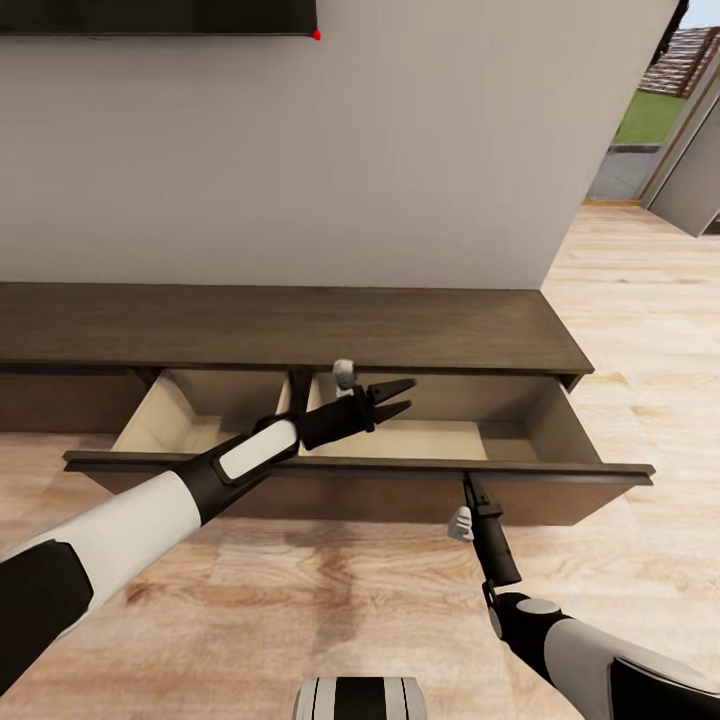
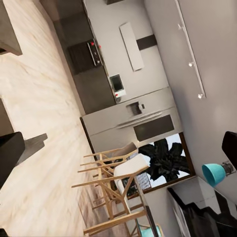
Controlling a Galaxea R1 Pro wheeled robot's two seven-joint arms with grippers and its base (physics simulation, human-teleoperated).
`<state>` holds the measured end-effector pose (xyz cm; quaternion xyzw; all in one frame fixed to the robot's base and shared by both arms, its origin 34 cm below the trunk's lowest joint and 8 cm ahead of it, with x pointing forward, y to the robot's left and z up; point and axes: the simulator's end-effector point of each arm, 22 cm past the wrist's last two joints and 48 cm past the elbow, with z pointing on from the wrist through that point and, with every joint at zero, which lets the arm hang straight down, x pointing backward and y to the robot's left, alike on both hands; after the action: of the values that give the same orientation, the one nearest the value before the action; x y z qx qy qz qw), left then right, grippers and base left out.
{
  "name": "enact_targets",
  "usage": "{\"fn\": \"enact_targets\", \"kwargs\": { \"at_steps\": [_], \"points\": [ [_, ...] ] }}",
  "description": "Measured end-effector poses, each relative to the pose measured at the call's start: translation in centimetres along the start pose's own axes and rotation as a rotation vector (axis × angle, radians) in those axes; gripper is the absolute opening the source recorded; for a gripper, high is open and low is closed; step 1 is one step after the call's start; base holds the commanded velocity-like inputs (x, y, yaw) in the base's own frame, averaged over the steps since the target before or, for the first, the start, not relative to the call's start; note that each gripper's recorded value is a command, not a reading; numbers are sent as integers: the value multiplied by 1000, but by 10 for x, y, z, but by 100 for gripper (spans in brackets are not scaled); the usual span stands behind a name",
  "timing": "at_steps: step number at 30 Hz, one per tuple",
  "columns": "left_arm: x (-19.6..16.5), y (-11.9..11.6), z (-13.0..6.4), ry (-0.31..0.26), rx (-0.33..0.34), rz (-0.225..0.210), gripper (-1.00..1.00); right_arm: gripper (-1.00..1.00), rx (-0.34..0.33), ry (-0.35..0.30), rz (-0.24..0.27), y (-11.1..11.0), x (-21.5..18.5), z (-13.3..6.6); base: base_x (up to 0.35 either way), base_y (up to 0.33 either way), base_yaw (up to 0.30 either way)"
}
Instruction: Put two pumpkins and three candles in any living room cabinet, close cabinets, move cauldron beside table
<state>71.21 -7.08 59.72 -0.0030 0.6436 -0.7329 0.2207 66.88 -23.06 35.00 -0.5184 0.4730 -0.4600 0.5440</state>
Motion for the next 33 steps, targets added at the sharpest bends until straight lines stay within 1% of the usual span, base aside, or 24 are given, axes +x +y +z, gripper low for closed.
{"fn": "enact_targets", "kwargs": {
  "at_steps": [5, 6, 7, 13, 33],
  "points": [
    [0, 2, -2, -2, -4, -2, 100, -100, 1, 2, 2, 0, -1, -2, 0, 0, 0],
    [0, 2, -2, -2, -4, -2, 100, 100, 1, 2, 2, 0, -1, -2, 0, 0, 0],
    [0, 2, -2, -2, -5, -2, 100, 100, -4, 10, 0, 2, 2, -2, 0, 0, 0],
    [0, 2, -2, -2, -5, -2, 100, 100, -6, 13, 0, 2, 4, -3, 0, 0, 0],
    [0, 2, -2, -3, -5, -2, 100, 100, -3, 10, -3, 1, 8, -3, 0, 0, 0]
  ]
}}
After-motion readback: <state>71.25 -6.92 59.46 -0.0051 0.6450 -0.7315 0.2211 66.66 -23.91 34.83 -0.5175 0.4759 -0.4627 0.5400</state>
